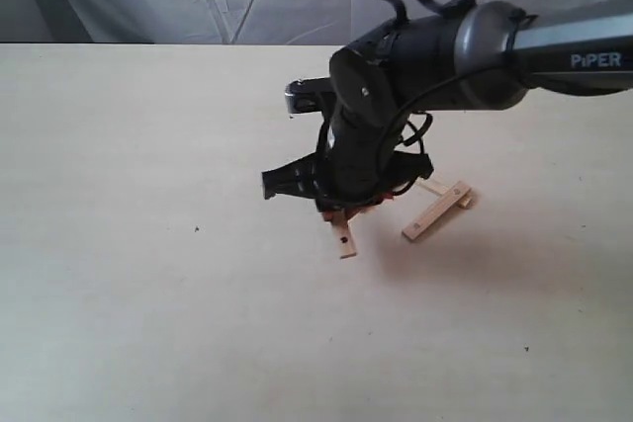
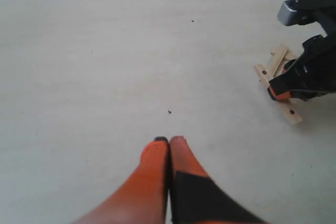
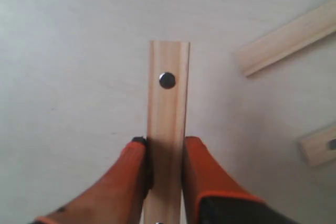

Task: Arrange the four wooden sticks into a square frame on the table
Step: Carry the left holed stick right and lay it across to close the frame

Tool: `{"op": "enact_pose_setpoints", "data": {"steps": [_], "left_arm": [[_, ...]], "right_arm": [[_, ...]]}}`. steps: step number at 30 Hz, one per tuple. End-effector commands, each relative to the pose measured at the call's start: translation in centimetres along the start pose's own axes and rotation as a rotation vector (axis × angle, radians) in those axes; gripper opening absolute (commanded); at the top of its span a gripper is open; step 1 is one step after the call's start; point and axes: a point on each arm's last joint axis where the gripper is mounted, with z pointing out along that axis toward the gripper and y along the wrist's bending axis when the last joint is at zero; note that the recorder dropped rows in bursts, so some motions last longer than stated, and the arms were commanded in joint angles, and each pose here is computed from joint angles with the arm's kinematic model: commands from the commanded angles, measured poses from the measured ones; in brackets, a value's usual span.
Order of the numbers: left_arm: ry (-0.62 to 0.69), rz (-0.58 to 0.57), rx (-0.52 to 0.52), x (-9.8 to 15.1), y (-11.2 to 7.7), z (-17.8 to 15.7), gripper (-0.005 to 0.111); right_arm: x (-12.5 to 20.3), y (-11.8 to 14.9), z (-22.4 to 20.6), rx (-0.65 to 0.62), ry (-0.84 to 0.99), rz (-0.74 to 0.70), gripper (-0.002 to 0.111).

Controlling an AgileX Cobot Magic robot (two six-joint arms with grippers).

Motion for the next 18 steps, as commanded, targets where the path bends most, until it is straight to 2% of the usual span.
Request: {"op": "enact_pose_setpoints", "data": {"steps": [1, 2, 6, 10, 15, 18], "left_arm": [[-0.008, 0.002, -0.008, 0.1, 0.1, 0.0, 0.0], [-0.008, 0.002, -0.008, 0.1, 0.1, 0.0, 0.0], [-0.008, 0.002, -0.008, 0.1, 0.1, 0.0, 0.0], [-0.008, 0.002, -0.008, 0.1, 0.1, 0.0, 0.0], [-0.008, 0.004, -0.008, 0.1, 0.1, 0.0, 0.0], [-0.008, 0.004, -0.008, 0.1, 0.1, 0.0, 0.0]], "right_arm": [[-0.9, -3.2, -0.7, 0.085, 0.022, -0.127, 0.0], [-1.5, -4.5, -0.7, 0.109, 0.008, -0.13, 0.0], [-2.3, -6.2, -0.3, 0.136, -0.013, -0.249, 0.0], [-2.1, -6.6, 1.7, 0.153, 0.044, -0.352, 0.0], [-1.9, -6.3, 2.0, 0.113, 0.066, -0.494, 0.0], [-1.9, -6.3, 2.3, 0.109, 0.074, -0.51, 0.0]]}}
